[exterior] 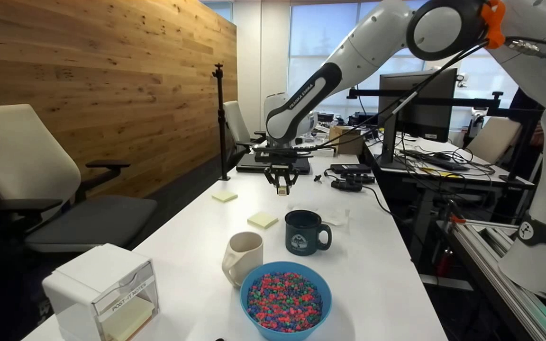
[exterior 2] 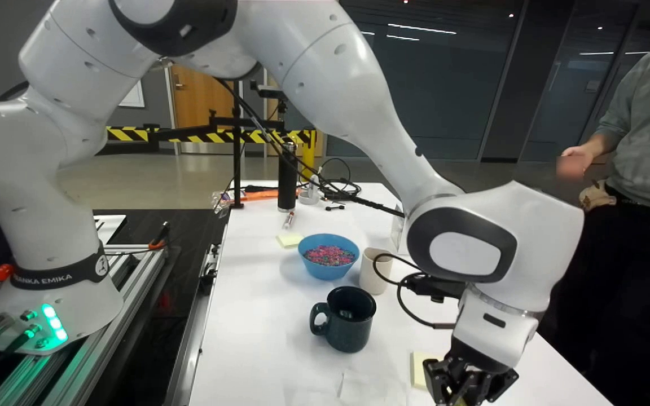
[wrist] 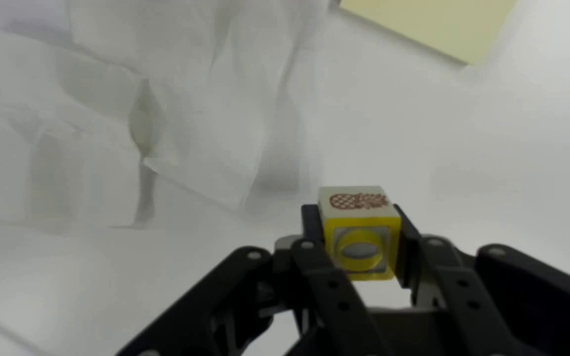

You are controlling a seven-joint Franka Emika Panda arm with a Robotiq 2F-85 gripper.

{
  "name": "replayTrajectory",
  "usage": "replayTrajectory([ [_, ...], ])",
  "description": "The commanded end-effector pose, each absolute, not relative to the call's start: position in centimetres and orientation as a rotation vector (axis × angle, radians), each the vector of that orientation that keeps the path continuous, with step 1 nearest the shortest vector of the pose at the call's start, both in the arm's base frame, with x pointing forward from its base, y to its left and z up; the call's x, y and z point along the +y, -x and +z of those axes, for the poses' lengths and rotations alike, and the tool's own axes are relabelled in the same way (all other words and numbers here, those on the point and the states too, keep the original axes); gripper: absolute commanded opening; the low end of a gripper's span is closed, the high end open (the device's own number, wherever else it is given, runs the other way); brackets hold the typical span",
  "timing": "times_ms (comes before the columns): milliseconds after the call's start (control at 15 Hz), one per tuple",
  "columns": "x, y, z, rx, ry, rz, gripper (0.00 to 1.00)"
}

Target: Put the wooden block in the green cup

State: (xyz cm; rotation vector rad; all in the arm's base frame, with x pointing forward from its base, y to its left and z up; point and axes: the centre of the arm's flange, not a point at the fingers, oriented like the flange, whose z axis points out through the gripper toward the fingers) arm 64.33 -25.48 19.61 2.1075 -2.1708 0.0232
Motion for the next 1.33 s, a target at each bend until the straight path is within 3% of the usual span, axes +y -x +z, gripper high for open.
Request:
replayTrajectory([
  [0,-21.5,-58.8,25.4,-2.149,-2.136,0.047,0.09],
  [600,-12.2,-54.9,29.1,-1.923,-2.292,0.083,0.09],
  [1267,-6.4,-53.5,26.4,-1.787,-2.392,0.068,0.09],
])
